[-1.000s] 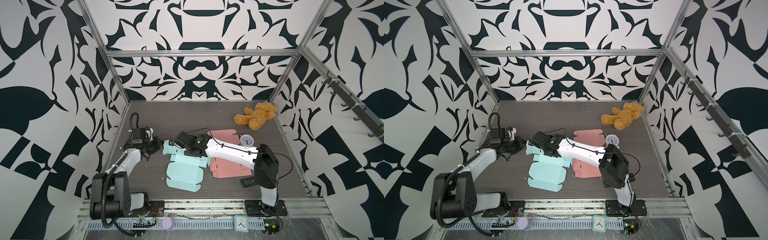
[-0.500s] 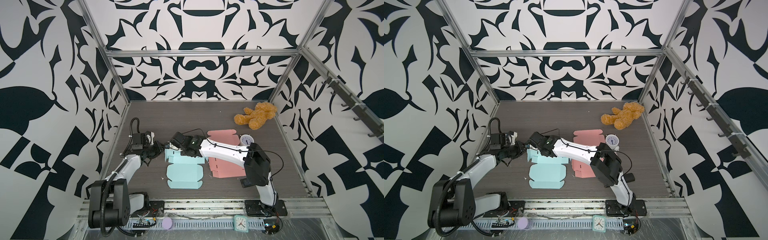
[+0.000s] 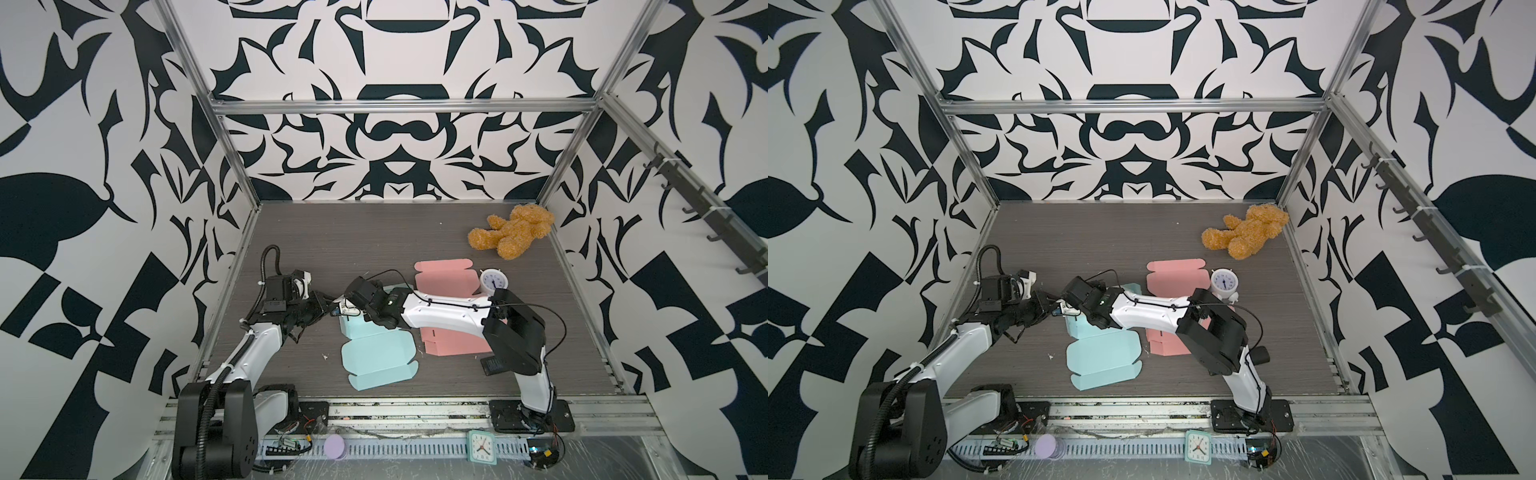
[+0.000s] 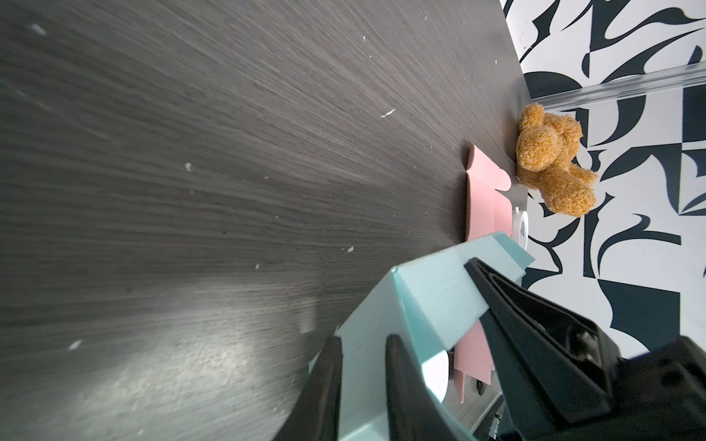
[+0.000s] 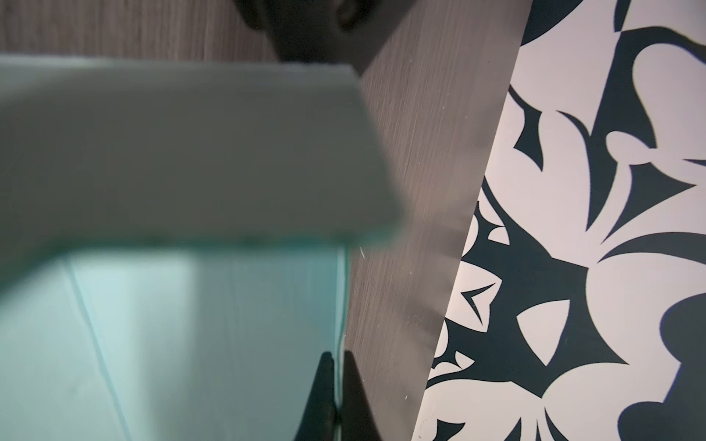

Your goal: Fold the paper box

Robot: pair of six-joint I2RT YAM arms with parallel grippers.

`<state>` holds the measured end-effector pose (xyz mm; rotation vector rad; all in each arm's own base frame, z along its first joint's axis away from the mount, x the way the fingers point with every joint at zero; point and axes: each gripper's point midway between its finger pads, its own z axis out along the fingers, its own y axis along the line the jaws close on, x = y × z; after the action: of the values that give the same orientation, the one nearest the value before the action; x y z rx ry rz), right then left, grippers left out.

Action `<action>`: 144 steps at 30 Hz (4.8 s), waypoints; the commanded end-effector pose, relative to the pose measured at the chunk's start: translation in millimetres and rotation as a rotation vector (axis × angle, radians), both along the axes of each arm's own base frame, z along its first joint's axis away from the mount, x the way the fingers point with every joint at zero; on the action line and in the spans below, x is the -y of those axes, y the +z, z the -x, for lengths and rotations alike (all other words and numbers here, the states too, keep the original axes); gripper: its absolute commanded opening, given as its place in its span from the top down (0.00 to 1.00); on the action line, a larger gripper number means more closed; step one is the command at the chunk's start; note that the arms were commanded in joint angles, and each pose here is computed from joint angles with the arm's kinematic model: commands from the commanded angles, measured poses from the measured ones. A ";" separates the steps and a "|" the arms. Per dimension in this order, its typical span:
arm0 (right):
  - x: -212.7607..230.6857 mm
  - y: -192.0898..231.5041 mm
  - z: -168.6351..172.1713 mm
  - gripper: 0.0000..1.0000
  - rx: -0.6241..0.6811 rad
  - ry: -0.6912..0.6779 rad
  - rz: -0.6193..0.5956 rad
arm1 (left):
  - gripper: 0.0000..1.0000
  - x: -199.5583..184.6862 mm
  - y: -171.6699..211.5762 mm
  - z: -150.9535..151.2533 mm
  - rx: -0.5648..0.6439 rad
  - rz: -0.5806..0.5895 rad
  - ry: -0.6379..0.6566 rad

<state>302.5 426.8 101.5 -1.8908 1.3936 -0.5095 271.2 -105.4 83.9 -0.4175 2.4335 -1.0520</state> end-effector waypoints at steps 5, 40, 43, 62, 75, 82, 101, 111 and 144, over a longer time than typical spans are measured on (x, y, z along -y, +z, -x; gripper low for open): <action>-23.8 58.8 -7.1 1.00 0.136 0.073 -0.148 | 0.73 4.1 0.9 4.7 0.055 0.023 -0.002; -17.6 68.4 -43.5 1.00 0.267 0.115 -0.220 | 0.57 -10.0 2.7 -31.4 0.077 -0.030 0.109; -18.6 64.5 -45.5 1.00 0.280 0.122 -0.203 | 0.57 -13.0 -6.3 -36.7 0.066 -0.028 0.139; -10.9 37.6 -45.4 1.00 0.395 0.139 -0.120 | 0.56 10.3 -51.4 -29.7 0.030 -0.034 0.085; -7.6 50.1 -41.5 1.00 0.434 0.149 -0.159 | 0.53 6.7 -48.5 -4.0 0.045 -0.057 0.112; -3.8 57.0 -45.2 1.00 0.451 0.146 -0.174 | 0.52 -0.4 -52.1 -5.9 0.049 -0.087 0.148; 12.3 63.3 -47.4 1.00 0.424 0.107 -0.139 | 0.48 2.3 -33.4 -20.7 0.145 -0.130 0.100; 16.9 64.3 -47.7 1.00 0.421 0.102 -0.160 | 0.46 5.3 -25.5 -5.2 0.151 -0.084 0.095; 20.5 41.0 -50.4 1.00 0.410 0.110 -0.126 | 0.35 22.1 3.1 14.9 0.331 -0.123 0.060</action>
<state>349.2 405.2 132.5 -1.6740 1.0364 -0.6799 257.0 -133.3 82.2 -0.2529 2.1729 -0.9100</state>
